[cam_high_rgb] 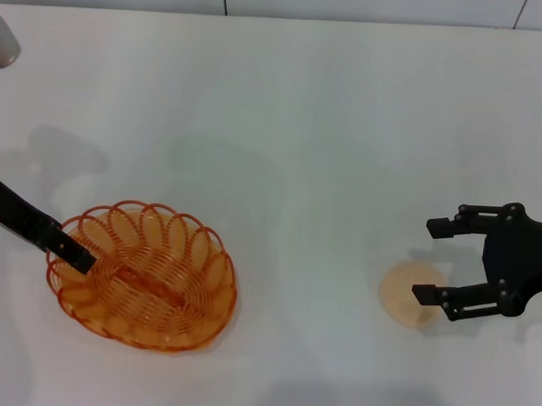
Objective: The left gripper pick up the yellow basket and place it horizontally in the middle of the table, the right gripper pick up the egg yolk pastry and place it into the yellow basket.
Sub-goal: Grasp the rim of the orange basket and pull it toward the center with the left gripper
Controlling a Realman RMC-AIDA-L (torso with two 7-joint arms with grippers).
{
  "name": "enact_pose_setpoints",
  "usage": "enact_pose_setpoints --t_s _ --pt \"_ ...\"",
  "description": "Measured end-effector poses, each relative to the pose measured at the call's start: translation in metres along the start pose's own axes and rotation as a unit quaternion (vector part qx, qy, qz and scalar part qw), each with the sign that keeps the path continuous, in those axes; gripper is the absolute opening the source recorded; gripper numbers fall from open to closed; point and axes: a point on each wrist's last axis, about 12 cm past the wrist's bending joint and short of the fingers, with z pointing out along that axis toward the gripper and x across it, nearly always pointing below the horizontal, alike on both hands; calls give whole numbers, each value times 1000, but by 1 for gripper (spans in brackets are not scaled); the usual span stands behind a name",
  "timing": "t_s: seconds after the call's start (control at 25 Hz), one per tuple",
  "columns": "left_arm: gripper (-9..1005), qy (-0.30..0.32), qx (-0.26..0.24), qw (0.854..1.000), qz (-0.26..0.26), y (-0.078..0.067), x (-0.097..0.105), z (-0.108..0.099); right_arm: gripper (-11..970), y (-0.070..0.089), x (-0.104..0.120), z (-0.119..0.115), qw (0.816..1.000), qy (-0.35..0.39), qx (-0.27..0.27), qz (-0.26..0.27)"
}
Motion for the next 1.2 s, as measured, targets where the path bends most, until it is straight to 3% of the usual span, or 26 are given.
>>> enact_pose_setpoints --t_s 0.2,0.64,0.72,1.2 --pt "689 0 -2 1000 -2 0 -1 3 834 0 1 0 1000 0 0 1" --pt "585 3 -4 1000 -1 -2 -5 7 835 1 3 0 1000 1 -2 7" --pt "371 5 -5 1000 -2 -2 -5 8 835 1 3 0 1000 1 -3 7" --pt "340 2 -9 1000 0 -3 -9 9 836 2 4 0 1000 1 -7 7"
